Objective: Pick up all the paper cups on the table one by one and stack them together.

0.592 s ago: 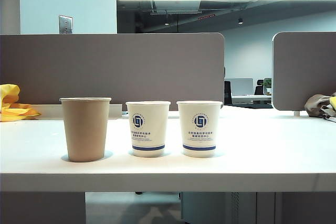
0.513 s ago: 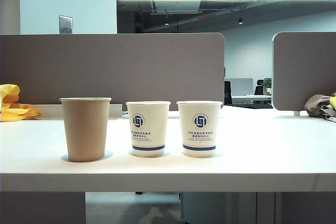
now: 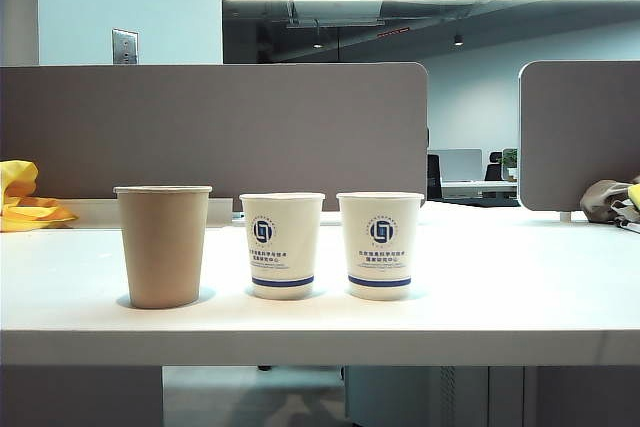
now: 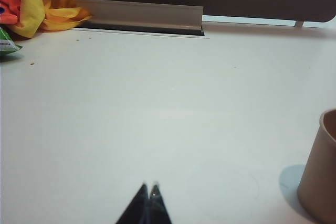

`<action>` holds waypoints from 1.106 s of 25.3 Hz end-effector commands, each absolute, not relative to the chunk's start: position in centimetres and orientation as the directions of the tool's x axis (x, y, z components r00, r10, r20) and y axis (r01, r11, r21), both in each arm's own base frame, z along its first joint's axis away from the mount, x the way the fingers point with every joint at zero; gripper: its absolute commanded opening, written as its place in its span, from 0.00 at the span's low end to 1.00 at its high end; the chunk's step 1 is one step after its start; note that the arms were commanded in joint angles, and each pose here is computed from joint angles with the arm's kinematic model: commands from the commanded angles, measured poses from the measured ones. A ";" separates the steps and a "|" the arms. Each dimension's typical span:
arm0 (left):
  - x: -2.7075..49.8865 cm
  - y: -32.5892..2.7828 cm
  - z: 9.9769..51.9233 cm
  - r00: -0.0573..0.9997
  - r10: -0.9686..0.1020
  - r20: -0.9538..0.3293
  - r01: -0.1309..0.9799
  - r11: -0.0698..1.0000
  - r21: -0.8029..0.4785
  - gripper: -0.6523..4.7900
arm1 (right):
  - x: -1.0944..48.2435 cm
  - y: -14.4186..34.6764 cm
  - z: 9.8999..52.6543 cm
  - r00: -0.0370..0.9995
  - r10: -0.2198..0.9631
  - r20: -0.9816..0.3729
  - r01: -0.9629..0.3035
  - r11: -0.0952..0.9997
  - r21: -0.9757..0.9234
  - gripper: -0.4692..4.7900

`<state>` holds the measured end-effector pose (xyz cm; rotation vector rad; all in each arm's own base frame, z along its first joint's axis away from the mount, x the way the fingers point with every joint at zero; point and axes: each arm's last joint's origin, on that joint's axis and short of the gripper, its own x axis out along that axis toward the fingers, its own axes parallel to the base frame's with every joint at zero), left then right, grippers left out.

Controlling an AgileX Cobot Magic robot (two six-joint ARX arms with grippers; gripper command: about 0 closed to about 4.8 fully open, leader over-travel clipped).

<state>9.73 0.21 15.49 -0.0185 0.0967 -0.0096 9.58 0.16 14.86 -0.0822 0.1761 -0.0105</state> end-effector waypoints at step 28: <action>9.2 0.2 19.2 0.996 -0.017 0.092 0.033 0.984 -0.174 0.11 | 9.7 0.5 16.3 0.996 0.083 -0.017 -0.078 0.977 0.197 0.09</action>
